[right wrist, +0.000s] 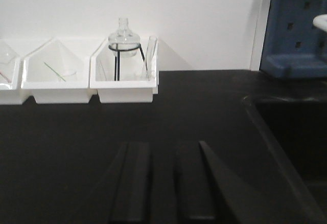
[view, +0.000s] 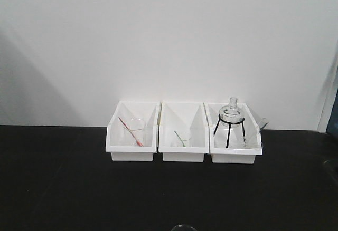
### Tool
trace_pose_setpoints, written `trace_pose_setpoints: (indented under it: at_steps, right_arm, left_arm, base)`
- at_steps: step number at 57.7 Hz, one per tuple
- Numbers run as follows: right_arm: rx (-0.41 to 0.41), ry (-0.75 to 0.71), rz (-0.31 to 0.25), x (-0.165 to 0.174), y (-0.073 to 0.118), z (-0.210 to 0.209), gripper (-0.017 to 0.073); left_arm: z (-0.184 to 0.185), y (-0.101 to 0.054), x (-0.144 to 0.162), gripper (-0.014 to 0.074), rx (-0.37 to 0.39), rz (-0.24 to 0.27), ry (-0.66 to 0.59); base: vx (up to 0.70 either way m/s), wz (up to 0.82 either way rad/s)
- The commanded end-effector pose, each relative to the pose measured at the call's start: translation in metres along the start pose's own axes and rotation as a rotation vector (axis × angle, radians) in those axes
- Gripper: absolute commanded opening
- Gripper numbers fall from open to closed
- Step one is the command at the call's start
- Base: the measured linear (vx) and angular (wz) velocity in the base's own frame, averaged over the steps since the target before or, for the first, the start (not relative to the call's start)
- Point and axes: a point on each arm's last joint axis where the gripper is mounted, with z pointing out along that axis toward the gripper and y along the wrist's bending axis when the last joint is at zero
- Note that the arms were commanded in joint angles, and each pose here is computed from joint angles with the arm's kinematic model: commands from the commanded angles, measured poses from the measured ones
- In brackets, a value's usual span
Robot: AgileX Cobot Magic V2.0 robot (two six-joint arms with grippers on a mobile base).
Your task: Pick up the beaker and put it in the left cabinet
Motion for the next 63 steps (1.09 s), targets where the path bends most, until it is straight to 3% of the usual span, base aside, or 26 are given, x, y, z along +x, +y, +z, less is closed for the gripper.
trace_pose_setpoints:
  at_steps: [1,14,20,25,30,36,48,63]
  right_arm:
    - [-0.009,-0.086,-0.014,-0.018,0.001,0.007,0.0371]
    - [-0.028,-0.094,-0.011,-0.018,0.003,0.032,0.0535]
    - [-0.059,-0.086,-0.075,-0.015,0.006,0.047,0.0599]
    - [-0.143,-0.07,-0.186,-0.009,0.015,0.059,0.063]
    - [-0.289,-0.065,-0.219,-0.002,0.032,0.07,0.0633]
    - [-0.46,-0.045,-0.172,0.01,0.054,0.081,0.0629]
    - [-0.642,0.056,-0.125,0.045,0.084,0.103,0.0627]
    - [-0.794,0.106,-0.179,0.076,0.129,0.145,0.0627]
  left_arm:
    - [-0.003,0.0,-0.014,-0.0006,-0.002,-0.009,-0.111]
    - [-0.003,0.0,-0.014,-0.0006,-0.002,-0.009,-0.111]
    - [-0.003,0.0,-0.014,-0.0006,-0.002,-0.009,-0.111]
    - [-0.003,0.0,-0.014,-0.0006,-0.002,-0.009,-0.111]
    - [-0.003,0.0,-0.014,-0.0006,-0.002,-0.009,-0.111]
    - [-0.003,0.0,-0.014,-0.0006,-0.002,-0.009,-0.111]
    - [-0.003,0.0,-0.014,-0.0006,-0.002,-0.009,-0.111]
    - [-0.003,0.0,-0.014,-0.0006,-0.002,-0.009,-0.111]
  base:
    - [0.0,0.0]
    - [0.0,0.0]
    - [0.0,0.0]
    - [0.0,0.0]
    - [0.0,0.0]
    - [0.0,0.0]
    - [0.0,0.0]
    - [0.0,0.0]
